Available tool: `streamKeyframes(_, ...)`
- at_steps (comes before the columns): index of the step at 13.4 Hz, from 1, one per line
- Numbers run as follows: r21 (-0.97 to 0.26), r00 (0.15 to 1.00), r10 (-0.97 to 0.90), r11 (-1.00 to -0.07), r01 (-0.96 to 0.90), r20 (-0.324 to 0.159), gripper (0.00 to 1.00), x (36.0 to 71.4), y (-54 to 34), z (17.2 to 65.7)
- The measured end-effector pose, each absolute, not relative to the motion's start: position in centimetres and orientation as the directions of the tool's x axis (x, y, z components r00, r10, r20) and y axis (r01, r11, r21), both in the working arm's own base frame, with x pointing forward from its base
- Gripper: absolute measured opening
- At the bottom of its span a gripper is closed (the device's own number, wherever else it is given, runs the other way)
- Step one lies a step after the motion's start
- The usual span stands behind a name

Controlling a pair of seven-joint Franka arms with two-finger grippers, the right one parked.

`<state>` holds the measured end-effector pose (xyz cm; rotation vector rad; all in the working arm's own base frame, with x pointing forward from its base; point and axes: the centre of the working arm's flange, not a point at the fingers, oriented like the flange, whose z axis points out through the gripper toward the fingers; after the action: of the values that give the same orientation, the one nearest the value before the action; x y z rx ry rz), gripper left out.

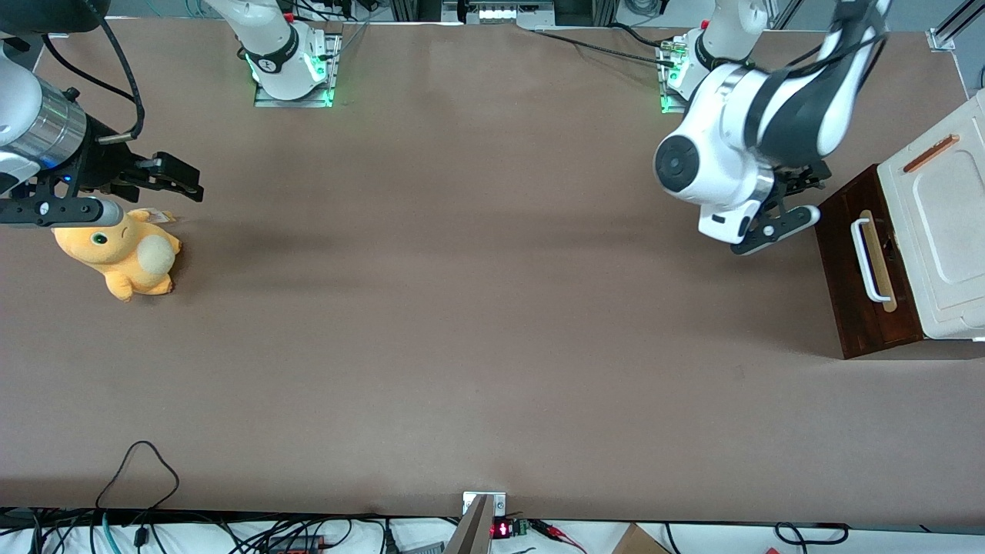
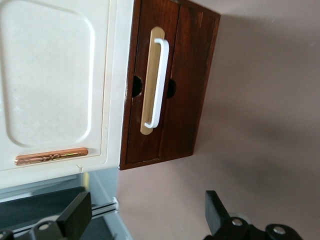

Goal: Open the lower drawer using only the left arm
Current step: 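Move the open left gripper down to the white drawer handle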

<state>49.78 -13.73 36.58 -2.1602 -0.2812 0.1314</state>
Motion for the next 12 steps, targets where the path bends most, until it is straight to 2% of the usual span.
streamKeyframes(2, -0.828, 0.969, 0.247, -0.542, 0.142, 0.004, 1.0, 49.6, -13.6, 36.1)
streamKeyframes(7, -0.845, 0.978, 0.2, -0.532, 0.053, -0.064, 1.0, 49.4, -13.1, 34.8)
streamKeyframes(12, -0.941, 0.985, 0.053, -0.307, -0.141, -0.165, 1.0, 49.1, -10.4, 26.4)
